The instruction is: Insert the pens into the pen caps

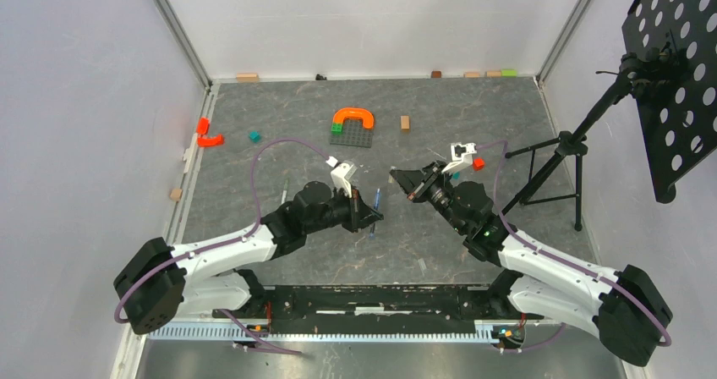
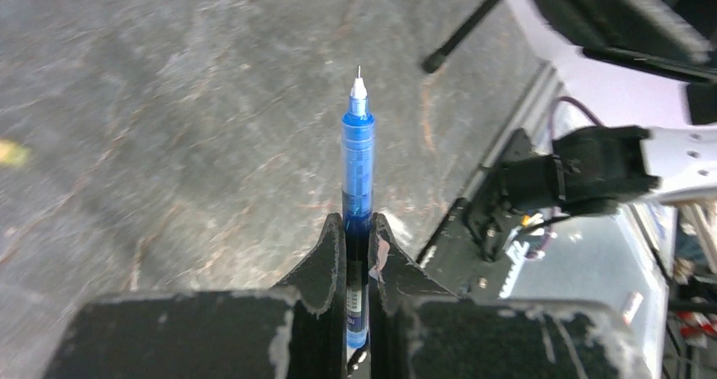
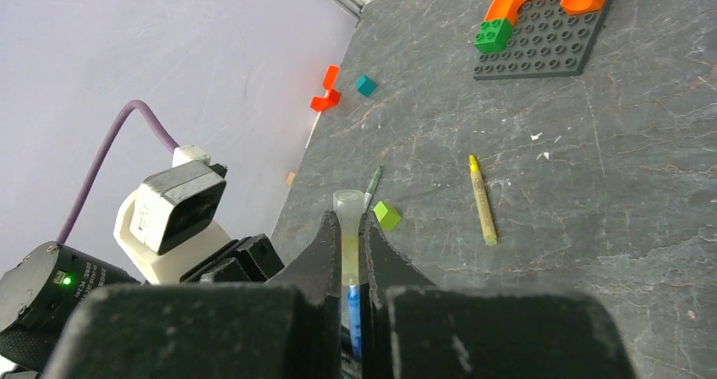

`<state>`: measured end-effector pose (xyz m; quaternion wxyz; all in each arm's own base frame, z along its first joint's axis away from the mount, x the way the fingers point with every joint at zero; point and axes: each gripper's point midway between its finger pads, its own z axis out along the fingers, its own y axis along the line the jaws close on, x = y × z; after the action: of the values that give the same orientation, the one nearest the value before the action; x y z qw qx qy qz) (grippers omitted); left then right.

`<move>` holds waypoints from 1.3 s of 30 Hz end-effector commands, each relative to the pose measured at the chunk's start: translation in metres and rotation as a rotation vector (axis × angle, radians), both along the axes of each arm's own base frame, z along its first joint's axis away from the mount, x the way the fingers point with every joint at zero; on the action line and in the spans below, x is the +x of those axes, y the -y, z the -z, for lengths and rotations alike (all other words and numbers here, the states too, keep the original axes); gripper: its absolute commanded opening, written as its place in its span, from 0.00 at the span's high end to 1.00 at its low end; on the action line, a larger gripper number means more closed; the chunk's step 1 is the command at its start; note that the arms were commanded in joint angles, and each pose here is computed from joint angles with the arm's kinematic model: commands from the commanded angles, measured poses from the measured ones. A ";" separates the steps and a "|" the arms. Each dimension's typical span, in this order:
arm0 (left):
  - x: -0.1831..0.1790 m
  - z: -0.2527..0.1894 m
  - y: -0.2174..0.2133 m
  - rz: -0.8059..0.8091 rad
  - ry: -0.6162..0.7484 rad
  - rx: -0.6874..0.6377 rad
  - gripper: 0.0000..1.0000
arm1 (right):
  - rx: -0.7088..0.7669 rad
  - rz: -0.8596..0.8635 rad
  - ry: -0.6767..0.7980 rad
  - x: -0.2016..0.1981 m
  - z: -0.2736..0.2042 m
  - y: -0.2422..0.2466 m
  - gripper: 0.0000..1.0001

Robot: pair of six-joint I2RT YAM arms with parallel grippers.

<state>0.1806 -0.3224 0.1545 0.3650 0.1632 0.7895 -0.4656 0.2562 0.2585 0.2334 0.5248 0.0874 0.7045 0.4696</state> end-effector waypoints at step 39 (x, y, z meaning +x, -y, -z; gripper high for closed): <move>-0.023 -0.057 -0.151 -0.239 0.169 0.426 0.98 | -1.045 -0.144 -0.358 -0.007 0.175 0.039 0.28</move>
<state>0.1573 -0.1737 0.2107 0.4329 0.1611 0.8549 -0.2362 0.2570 0.2256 0.0314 0.3315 -0.1322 0.9307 0.0799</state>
